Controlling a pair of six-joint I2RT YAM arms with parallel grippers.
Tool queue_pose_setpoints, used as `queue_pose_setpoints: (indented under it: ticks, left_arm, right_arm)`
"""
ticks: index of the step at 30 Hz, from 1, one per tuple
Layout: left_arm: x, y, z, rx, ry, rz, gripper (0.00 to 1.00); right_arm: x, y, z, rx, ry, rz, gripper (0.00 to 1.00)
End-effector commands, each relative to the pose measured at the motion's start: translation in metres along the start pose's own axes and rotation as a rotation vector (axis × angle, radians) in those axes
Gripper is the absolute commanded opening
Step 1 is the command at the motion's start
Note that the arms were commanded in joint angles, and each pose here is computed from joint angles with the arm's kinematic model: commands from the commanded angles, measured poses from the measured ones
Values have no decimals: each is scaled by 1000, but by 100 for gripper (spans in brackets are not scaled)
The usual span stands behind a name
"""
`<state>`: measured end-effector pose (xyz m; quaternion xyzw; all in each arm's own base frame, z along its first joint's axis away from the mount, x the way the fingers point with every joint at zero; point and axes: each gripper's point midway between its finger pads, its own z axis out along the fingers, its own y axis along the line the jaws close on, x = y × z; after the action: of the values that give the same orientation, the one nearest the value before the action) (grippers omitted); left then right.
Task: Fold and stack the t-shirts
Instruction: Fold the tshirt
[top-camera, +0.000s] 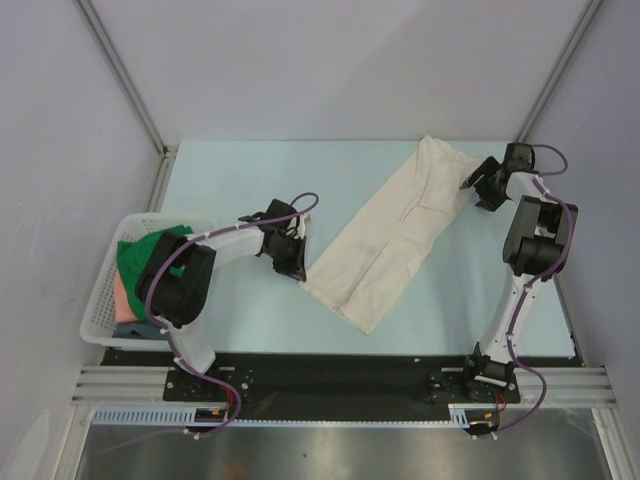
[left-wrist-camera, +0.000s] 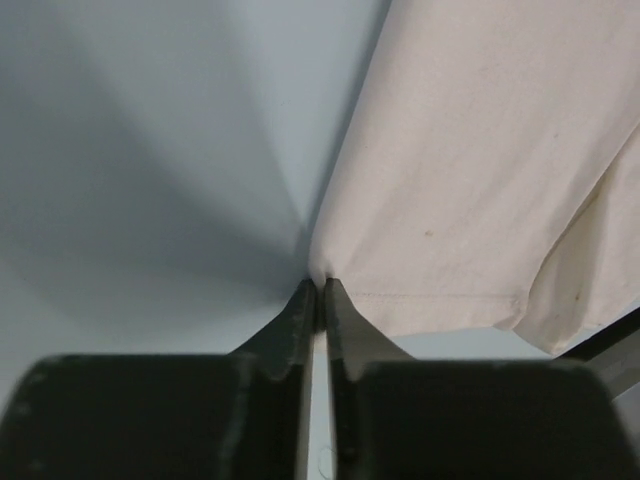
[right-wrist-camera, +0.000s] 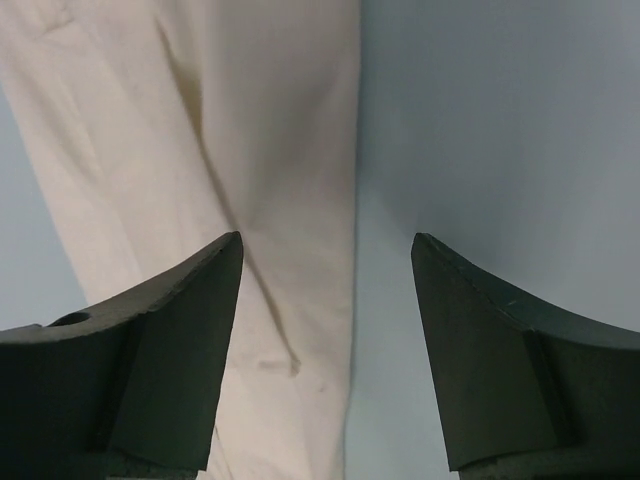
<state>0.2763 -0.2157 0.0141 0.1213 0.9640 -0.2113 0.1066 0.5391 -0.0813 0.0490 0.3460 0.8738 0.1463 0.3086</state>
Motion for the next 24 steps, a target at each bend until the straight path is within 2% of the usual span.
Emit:
queue_pose_setpoints:
  ticks: [1,4,10,16,20,23,24]
  left_arm:
    - [23,8,3,-17,49,-24,3]
    - [31,10,1,-25,33,-52,0]
    - [50,15,-10,-49,-11,-124,0]
    - [81,16,-19,-45,-40,-199,0]
    - [96,5,-27,-7,-86,-226,0]
    - [110,-5,-27,26,-100,-242,0]
    - [119,-9,-25,38,-91,-258,0]
  right_arm:
    - [-33,1,7,-36,-90,20,73]
    - [-42,-2,19,-66,-116,50,69]
    - [-35,3,52,-90,-53,25,68]
    - [-29,32,68,-164,-34,-3,68]
    - [-2,56,87,-217,26,-6,66]
    - [11,74,95,-240,32,-5,60]
    - [17,81,99,-245,36,-10,55]
